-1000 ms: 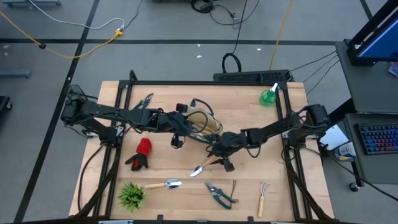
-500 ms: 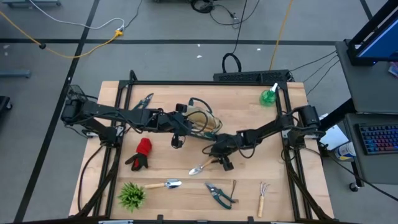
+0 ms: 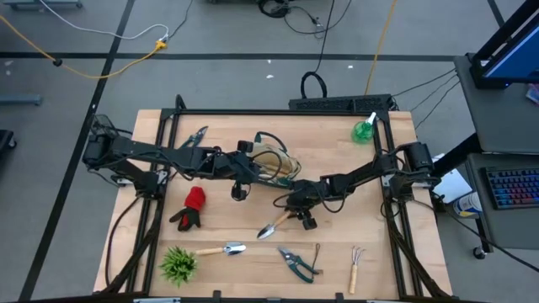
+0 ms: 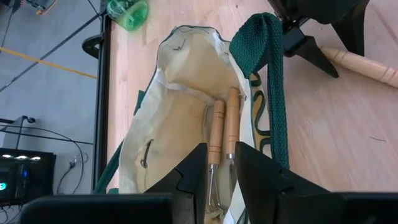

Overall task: Pick & Place Garden tools in Gardening bag
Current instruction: Put the top brown trowel into the gardening bag

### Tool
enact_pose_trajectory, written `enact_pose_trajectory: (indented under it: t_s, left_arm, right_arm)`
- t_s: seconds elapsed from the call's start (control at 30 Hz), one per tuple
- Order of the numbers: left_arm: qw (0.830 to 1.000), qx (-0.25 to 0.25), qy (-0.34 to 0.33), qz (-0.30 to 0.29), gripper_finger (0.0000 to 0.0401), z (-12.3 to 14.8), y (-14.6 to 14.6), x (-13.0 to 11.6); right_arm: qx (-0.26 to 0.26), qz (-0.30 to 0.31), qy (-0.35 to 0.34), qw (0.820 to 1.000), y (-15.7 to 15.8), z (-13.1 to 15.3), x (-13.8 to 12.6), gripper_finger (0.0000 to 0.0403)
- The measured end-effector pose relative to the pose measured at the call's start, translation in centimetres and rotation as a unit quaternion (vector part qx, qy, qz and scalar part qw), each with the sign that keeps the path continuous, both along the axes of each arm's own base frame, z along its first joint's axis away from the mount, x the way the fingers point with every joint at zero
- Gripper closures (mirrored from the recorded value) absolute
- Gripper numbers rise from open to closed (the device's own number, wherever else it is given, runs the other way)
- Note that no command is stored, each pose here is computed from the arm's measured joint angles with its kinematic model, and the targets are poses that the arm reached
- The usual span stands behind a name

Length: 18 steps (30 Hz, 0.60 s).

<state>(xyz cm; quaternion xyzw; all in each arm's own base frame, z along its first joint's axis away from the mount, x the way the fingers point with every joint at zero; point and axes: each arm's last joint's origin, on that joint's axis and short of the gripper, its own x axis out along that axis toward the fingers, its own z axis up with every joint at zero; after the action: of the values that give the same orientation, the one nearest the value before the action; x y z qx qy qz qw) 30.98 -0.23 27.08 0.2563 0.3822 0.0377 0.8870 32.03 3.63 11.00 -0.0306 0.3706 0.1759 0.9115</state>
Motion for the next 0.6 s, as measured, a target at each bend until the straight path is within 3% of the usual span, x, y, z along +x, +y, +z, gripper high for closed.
enact_pose_trajectory:
  t_s: [0.23, 0.6]
  left_arm:
    - [1.000, 0.000, 0.000, 0.000, 0.0313, 0.0, 0.0, 0.0]
    - [1.000, 0.000, 0.000, 0.000, 0.0313, 0.0, 0.0, 0.0]
  right_arm:
    - [0.004, -0.002, 0.002, 1.000, 0.0, 0.0, 0.0, 0.0340]
    - [0.071, 0.076, -0.038, 0.994, 1.4, 1.7, 0.0, 0.0329]
